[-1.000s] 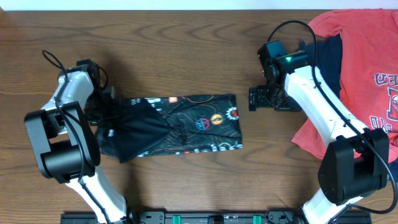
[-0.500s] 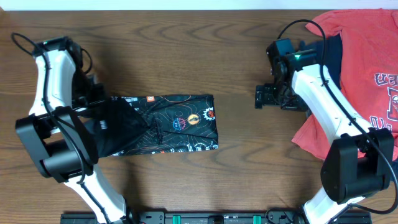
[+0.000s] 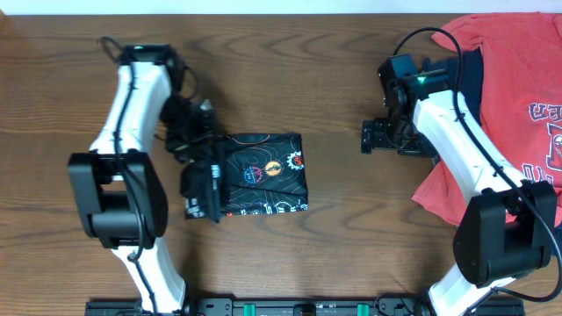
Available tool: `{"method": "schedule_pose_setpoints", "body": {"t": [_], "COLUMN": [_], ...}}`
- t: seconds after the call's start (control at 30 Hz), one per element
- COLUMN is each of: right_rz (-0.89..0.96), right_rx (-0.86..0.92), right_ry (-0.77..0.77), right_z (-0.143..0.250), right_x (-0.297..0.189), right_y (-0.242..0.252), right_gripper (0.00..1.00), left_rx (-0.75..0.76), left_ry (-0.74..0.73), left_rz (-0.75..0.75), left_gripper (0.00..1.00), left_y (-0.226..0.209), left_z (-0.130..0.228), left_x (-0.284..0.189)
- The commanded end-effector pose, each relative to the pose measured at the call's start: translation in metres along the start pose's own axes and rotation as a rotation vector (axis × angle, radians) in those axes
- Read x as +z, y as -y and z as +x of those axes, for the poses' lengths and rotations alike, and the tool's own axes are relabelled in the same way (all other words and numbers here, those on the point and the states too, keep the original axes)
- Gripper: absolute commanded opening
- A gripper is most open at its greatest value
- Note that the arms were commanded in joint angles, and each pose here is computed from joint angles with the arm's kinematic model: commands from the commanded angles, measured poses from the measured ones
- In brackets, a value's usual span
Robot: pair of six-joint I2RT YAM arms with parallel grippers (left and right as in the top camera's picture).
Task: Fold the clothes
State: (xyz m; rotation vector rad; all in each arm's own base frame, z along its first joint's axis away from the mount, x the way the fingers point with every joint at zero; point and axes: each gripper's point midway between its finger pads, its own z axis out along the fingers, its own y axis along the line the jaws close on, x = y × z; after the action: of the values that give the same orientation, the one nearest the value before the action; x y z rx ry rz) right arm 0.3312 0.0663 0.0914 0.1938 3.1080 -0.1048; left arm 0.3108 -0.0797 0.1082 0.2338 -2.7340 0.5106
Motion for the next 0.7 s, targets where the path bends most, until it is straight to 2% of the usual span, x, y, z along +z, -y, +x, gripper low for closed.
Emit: {"method": "schedule_pose_setpoints", "body": {"t": [0.0,0.37,0.67], "right_rz": [0.013,0.02,0.02], "right_rx": [0.003,0.001,-0.006], "right_ry": [-0.006,-0.025,-0.027], "right_z": [0.002,0.006,0.007], "right_x": [0.0,0.0,0.0], "right_y": [0.007,0.009,0.009], "right_gripper": [0.99,0.99,0.99], "left_rx": [0.017,0.111,0.163], "left_ry": [0.036,0.111,0.116], "left_rz": [0.026,0.011,0.004], "left_gripper": [0.06,0.06,0.07], "left_y": [0.027,0.08,0.099], "left_z": [0.001,-0.008,-0.003], "left_x": [-0.001,0.025,0.035]}}
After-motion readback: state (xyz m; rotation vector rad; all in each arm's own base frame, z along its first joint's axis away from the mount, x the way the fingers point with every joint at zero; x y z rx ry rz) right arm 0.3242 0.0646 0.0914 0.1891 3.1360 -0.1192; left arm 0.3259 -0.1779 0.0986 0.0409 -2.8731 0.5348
